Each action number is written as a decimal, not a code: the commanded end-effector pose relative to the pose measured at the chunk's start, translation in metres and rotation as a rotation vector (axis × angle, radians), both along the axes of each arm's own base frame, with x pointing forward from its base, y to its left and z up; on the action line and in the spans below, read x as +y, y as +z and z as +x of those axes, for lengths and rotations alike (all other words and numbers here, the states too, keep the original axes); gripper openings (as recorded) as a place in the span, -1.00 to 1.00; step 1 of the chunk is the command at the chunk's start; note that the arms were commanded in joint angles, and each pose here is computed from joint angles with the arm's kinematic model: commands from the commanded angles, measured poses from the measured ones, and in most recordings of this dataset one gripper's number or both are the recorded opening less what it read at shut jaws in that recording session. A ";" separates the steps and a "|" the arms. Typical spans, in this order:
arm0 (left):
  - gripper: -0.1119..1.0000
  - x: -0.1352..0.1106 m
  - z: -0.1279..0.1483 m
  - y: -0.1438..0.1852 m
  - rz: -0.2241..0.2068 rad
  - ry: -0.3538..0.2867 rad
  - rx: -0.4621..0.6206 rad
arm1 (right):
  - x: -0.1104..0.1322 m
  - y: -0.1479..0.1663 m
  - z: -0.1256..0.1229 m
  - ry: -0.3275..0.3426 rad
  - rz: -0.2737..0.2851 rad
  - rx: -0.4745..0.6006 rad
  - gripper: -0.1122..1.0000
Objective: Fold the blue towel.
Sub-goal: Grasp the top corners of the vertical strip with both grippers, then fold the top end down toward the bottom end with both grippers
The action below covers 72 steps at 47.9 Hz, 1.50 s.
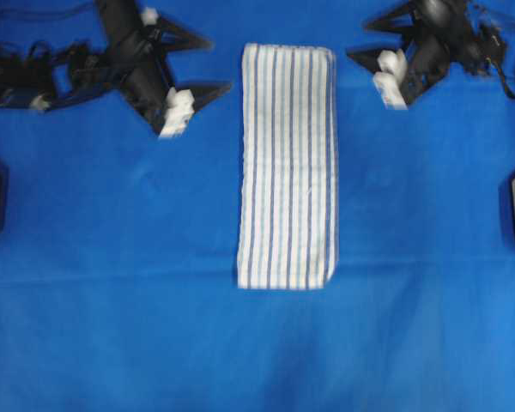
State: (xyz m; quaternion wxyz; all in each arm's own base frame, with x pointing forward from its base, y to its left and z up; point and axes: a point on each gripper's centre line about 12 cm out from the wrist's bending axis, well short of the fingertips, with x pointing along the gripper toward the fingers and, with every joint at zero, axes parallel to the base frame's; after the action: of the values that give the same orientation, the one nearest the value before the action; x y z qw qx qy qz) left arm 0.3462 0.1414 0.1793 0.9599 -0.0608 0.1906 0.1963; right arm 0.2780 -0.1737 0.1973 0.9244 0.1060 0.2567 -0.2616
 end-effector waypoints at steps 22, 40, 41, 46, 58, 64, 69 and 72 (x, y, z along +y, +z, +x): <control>0.80 0.076 0.047 -0.096 -0.066 0.120 0.135 | -0.064 -0.085 0.035 -0.068 0.103 0.176 0.35; 0.75 0.083 0.046 -0.109 -0.074 0.132 0.155 | -0.060 -0.107 0.035 -0.057 0.142 0.189 0.29; 0.73 0.083 0.046 -0.108 -0.075 0.133 0.153 | -0.060 -0.106 0.035 -0.057 0.141 0.188 0.26; 0.43 0.081 0.045 -0.110 -0.078 0.129 0.163 | -0.057 -0.107 0.036 -0.048 0.141 0.192 -0.09; -0.71 0.074 0.050 -0.109 -0.066 0.105 0.168 | -0.052 -0.107 0.040 -0.031 0.139 0.191 -0.62; -0.72 0.074 0.050 -0.109 -0.065 0.105 0.166 | -0.052 -0.107 0.040 -0.033 0.140 0.192 -0.62; -0.72 0.075 0.050 -0.106 -0.061 0.104 0.160 | -0.052 -0.105 0.040 -0.032 0.136 0.189 -0.62; -0.72 0.076 0.050 -0.101 -0.056 0.106 0.150 | -0.053 -0.101 0.040 -0.034 0.130 0.182 -0.62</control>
State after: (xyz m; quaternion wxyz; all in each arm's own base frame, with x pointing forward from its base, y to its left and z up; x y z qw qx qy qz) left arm 0.3926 0.2165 0.0636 0.9238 -0.0883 0.2792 0.2466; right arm 0.3157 -0.2251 0.0845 0.8775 0.1513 0.3680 -0.2677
